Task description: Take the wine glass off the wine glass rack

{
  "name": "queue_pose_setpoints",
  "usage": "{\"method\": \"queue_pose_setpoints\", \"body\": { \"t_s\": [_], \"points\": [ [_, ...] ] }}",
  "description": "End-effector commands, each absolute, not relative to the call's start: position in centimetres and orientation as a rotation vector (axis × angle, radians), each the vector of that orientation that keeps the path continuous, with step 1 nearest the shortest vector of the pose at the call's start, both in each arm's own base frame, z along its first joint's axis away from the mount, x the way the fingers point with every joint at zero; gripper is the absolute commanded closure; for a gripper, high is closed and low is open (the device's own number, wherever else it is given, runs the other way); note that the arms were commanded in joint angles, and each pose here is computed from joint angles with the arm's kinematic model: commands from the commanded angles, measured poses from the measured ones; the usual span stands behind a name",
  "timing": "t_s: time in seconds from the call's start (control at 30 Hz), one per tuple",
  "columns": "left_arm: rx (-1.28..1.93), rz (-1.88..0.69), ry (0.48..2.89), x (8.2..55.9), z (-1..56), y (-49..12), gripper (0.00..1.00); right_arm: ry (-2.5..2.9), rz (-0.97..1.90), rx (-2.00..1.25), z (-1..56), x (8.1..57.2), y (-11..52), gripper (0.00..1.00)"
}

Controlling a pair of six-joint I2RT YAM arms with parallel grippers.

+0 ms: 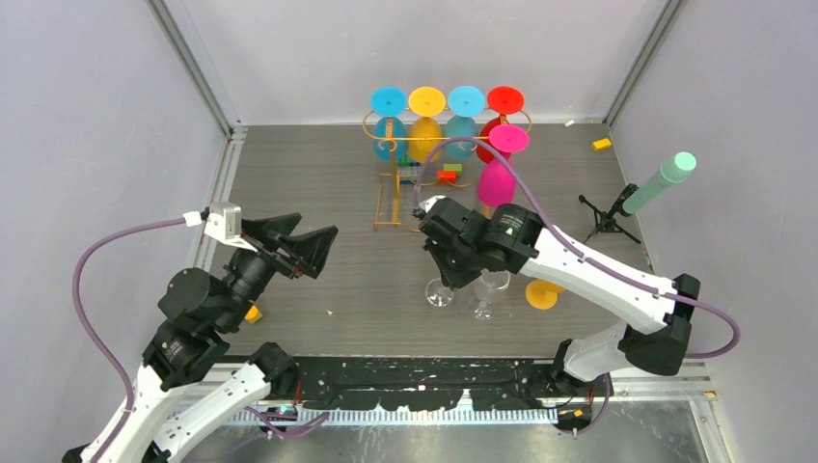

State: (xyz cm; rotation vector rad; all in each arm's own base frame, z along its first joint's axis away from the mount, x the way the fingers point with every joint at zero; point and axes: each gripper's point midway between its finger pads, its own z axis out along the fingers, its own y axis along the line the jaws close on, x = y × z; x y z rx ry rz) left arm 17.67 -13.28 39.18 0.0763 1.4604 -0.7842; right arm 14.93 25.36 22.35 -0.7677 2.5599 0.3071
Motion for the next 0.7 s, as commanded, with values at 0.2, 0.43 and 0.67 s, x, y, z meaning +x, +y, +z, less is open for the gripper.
{"method": "queue_pose_setpoints", "body": {
  "t_s": [0.2,0.43,0.67],
  "points": [
    [0.073,-0.751,1.432,17.2,40.3,-12.2,0.00,2.553,0.239,-0.790,22.5,15.7,26.3,1.00],
    [0.072,-0.741,1.439,17.3,40.1,-12.1,0.00,2.563,0.232,-0.805,21.6,15.9,26.8,0.99],
    [0.074,-0.738,1.432,17.3,40.3,-12.0,0.00,2.575,0.288,-0.848,21.3,15.2,27.4,0.89]
  ]
}}
